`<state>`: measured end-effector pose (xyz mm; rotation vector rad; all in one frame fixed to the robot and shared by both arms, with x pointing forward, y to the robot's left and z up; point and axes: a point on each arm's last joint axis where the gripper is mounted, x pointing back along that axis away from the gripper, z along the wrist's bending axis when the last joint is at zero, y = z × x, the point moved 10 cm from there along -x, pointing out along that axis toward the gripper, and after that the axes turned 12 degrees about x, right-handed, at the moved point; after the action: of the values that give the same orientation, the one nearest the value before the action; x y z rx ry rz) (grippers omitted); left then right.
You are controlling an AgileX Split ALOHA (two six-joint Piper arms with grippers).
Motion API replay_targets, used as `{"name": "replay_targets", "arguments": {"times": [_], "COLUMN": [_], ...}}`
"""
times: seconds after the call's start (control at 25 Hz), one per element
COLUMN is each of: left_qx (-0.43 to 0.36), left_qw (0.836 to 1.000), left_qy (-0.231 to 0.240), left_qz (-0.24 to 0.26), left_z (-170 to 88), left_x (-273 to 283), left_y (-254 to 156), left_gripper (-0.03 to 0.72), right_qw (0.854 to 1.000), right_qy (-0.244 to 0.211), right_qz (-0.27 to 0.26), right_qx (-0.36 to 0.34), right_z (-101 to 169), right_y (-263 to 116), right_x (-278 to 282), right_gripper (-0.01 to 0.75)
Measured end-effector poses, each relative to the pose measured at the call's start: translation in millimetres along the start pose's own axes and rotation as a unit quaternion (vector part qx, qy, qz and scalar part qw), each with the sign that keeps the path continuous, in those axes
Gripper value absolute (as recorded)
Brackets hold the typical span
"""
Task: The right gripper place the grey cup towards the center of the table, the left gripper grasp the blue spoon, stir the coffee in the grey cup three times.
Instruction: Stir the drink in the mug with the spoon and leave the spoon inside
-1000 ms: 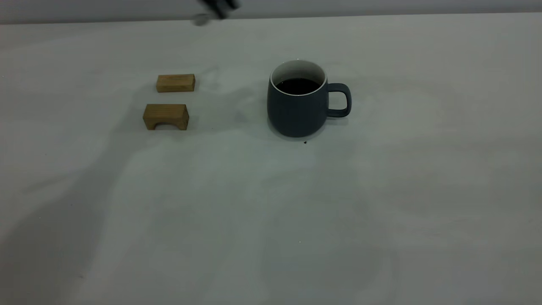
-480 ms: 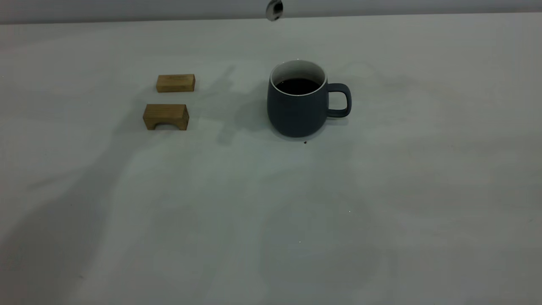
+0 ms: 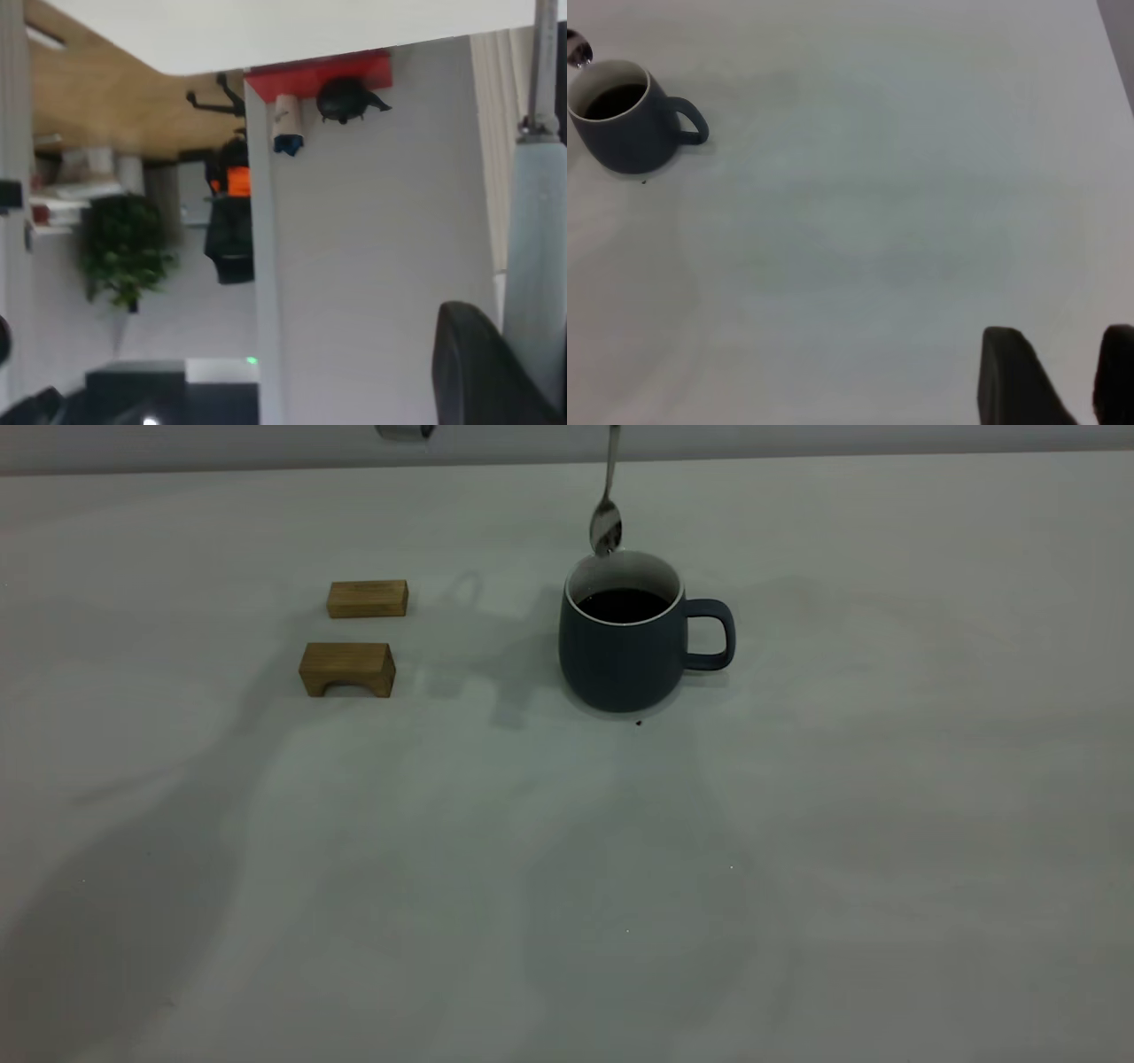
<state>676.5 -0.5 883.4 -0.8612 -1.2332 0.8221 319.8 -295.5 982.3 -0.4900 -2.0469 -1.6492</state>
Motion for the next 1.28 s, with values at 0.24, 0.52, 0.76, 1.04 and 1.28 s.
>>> {"name": "replay_targets", "arguments": {"times": [0.24, 0.52, 0.76, 1.04, 1.28], "left_qx": [0.031, -0.002, -0.042, -0.107, -0.1], "left_qw": [0.999, 1.0, 0.999, 0.994, 0.994], "left_qy": [0.009, 0.026, 0.024, 0.0, 0.015], "left_qz": [0.007, 0.004, -0.003, 0.008, 0.052], "left_z": [-3, -3, -5, -13, -5], "left_x": [-12, -31, -34, -36, -47], "left_y": [21, 59, 69, 65, 54], "left_gripper": [0.142, 0.139, 0.139, 0.136, 0.134], "right_qw": [1.0, 1.0, 1.0, 1.0, 1.0], "right_qy": [0.0, 0.0, 0.0, 0.0, 0.0], "right_qz": [0.0, 0.0, 0.0, 0.0, 0.0], "right_qx": [0.0, 0.0, 0.0, 0.0, 0.0], "right_z": [0, 0, 0, 0, 0], "right_y": [0, 0, 0, 0, 0], "right_x": [0, 0, 0, 0, 0], "right_gripper": [0.255, 0.254, 0.254, 0.254, 0.254]}}
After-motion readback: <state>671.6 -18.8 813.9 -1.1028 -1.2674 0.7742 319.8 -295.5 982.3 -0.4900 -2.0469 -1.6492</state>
